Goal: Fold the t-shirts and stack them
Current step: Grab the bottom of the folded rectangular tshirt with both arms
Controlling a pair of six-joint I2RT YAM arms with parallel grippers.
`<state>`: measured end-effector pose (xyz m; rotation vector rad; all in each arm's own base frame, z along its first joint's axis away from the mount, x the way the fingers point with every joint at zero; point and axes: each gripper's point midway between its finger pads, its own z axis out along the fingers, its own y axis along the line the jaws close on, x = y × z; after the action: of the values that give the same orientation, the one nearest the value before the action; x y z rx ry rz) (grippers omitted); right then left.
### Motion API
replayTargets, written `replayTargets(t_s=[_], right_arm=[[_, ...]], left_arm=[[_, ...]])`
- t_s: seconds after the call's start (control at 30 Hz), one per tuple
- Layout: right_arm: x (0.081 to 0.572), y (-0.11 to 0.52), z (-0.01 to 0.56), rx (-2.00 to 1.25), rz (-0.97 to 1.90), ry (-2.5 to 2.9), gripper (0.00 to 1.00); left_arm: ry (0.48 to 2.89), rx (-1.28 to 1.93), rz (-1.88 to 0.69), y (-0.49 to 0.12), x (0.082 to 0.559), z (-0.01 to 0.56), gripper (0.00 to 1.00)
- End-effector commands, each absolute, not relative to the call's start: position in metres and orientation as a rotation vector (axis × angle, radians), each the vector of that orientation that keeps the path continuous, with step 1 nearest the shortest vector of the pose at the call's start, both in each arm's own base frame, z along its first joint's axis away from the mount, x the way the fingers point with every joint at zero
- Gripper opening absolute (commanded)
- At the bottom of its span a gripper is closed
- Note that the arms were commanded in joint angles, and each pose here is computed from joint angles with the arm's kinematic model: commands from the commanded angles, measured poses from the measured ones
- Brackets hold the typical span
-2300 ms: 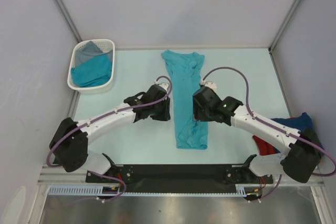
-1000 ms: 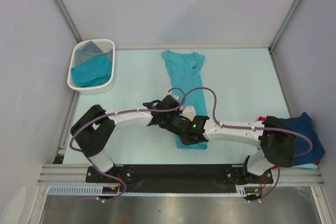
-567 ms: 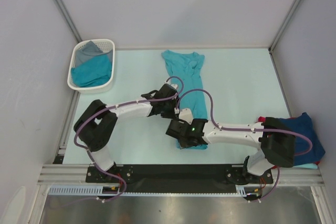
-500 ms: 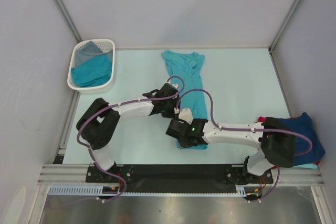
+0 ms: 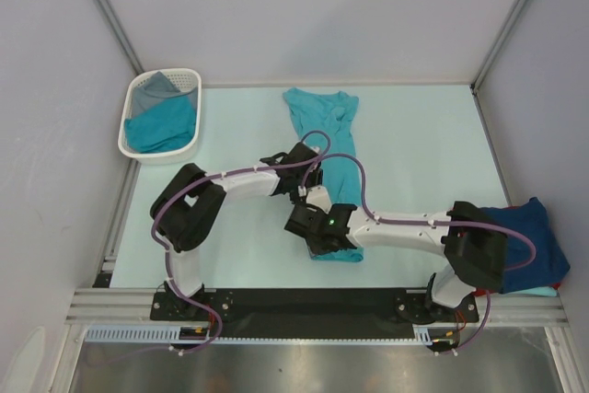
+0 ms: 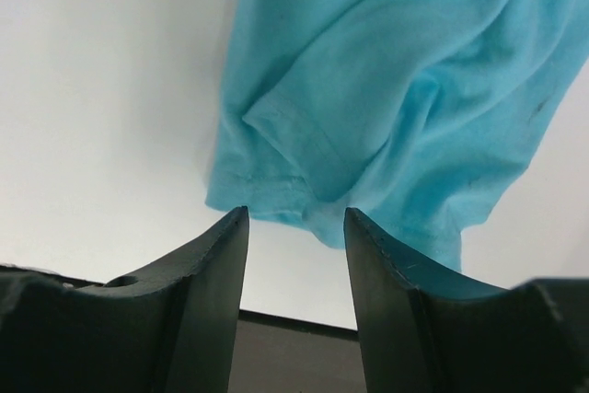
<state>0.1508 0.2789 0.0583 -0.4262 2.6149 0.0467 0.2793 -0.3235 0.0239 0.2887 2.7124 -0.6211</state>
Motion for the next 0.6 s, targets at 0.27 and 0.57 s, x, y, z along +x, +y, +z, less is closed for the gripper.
replayTargets(t_s=[0.27, 0.57], right_arm=[[0.170, 0.303, 0.058, -0.439, 0.105, 2.582, 0.48], [0.183, 0.317, 0.055, -0.457, 0.120, 2.563, 0.48]], left_arm=[[2.707, 0.288, -0.627, -0.323, 0.284, 0.027, 0.40], [2.722, 0.283, -0.609, -0.320, 0.281, 0.022, 0.40]])
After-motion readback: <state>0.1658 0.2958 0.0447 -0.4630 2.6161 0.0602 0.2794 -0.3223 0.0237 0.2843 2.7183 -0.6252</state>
